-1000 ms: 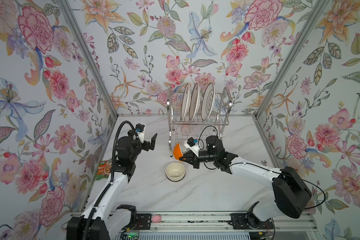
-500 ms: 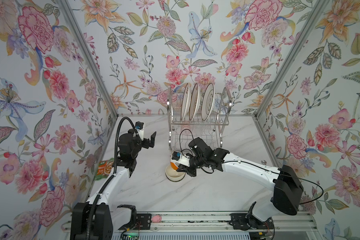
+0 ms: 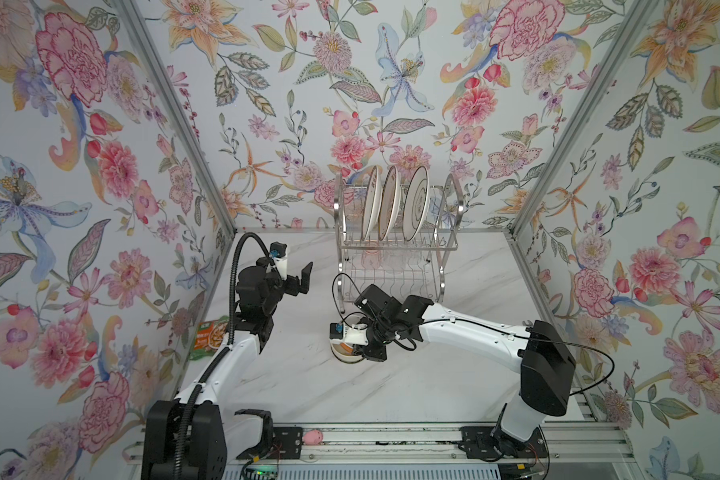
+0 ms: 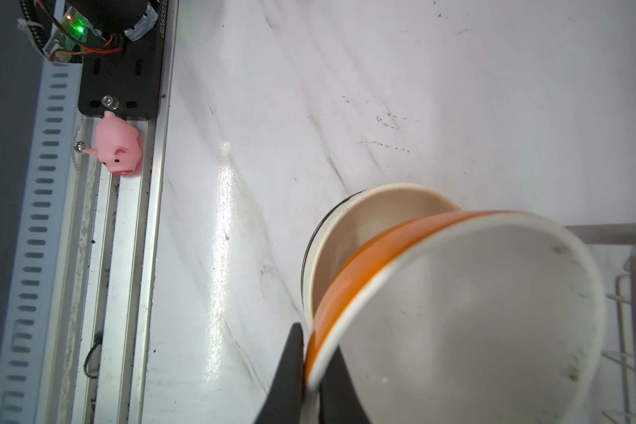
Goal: Unload the mixed dishes from the dish rack
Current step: 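Lift the orange bowl out of the rack toward the cream bowl with the right gripper, then lower the orange bowl into the cream bowl and open the right gripper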
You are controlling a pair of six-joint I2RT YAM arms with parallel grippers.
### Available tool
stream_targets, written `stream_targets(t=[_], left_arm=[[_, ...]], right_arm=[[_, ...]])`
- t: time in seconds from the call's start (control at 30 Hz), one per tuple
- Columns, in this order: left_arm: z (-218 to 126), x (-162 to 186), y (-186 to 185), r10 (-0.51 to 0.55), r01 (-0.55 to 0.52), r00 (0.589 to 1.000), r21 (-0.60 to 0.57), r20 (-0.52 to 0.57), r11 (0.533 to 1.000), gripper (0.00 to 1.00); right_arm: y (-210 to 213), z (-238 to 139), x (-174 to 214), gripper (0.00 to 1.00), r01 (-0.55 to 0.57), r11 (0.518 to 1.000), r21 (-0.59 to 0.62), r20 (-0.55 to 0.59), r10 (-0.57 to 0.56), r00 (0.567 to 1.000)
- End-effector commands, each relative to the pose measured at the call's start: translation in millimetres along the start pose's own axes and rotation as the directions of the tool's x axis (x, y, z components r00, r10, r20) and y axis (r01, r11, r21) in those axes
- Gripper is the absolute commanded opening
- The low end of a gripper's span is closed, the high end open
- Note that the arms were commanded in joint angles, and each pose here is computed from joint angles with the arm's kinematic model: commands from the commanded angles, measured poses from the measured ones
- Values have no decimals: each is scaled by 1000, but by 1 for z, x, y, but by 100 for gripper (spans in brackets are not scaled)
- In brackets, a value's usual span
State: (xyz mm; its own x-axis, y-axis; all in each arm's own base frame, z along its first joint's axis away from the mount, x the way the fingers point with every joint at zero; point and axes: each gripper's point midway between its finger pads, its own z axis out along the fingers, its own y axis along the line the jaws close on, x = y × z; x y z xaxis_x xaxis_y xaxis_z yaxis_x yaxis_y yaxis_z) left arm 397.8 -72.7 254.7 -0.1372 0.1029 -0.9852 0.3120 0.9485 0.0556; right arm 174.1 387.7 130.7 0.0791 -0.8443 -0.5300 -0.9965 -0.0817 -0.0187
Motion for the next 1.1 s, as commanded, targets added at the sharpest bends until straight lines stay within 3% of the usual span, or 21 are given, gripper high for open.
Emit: stream_targets(t=[0.0,0.47,1.07], left_arm=[[-3,-5,3,1,0,1000,-4,27,1000,99],[-5,-9,6,12,-11,999,-17,36,1000,99],[-5,-14,3,11,-11,999,6,47,1000,99]], right_arm=[[0,5,0,0,38,999,9,-47,-38,998],[-9,23,-1,3,48,998,31,-105,-44,994],[-17,14,-5,43,31,997,68,-86,-25,996]])
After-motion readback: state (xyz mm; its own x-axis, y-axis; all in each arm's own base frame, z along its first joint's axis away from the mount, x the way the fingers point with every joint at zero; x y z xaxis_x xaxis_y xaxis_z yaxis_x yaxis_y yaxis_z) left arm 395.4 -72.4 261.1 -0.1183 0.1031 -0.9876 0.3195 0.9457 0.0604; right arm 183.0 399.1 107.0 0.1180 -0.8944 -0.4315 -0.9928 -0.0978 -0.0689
